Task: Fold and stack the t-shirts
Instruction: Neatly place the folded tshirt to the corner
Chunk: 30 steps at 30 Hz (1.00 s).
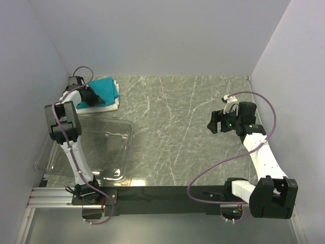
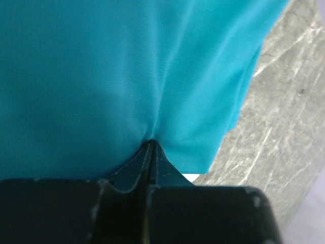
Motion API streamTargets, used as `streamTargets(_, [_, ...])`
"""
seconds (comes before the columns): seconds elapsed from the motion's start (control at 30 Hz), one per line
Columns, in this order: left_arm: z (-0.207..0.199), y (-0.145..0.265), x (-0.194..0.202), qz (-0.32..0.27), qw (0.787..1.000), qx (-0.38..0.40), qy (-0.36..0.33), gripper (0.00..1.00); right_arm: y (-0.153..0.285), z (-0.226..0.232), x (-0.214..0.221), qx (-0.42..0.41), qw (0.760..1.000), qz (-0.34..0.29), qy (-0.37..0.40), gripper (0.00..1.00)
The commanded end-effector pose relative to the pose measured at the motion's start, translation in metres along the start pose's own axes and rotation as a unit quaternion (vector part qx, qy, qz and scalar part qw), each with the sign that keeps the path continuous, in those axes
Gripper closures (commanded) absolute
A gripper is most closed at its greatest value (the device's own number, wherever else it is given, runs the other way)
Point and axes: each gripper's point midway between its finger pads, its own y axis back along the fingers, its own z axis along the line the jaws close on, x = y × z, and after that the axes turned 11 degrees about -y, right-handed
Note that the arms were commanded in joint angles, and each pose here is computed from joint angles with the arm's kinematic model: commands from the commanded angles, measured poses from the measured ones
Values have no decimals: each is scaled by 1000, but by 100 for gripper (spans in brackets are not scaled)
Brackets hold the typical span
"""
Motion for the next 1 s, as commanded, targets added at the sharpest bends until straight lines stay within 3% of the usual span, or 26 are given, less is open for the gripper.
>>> streamTargets(0.0, [-41,30,-47,-62,996,58,-38,94,2,-2,-22,5,999,-29,12,11])
streamTargets(0.13, [-61,72,-86,-119,989,80,-32,78,1,-2,-22,5,999,-30,12,11])
streamTargets(0.23, [-43,87,-100,-140,987,83,10,76,0,-2,-21,4,999,-30,11,11])
streamTargets(0.4, [2,89,-114,-154,985,47,54,80,-2,-4,-20,5,1000,-29,9,11])
streamTargets(0.7, [52,49,-105,-100,990,-37,91,92,-4,-5,-23,6,1000,-27,8,11])
streamTargets(0.97, [93,40,-100,-82,980,-139,114,91,-2,-6,-24,8,1000,-27,6,11])
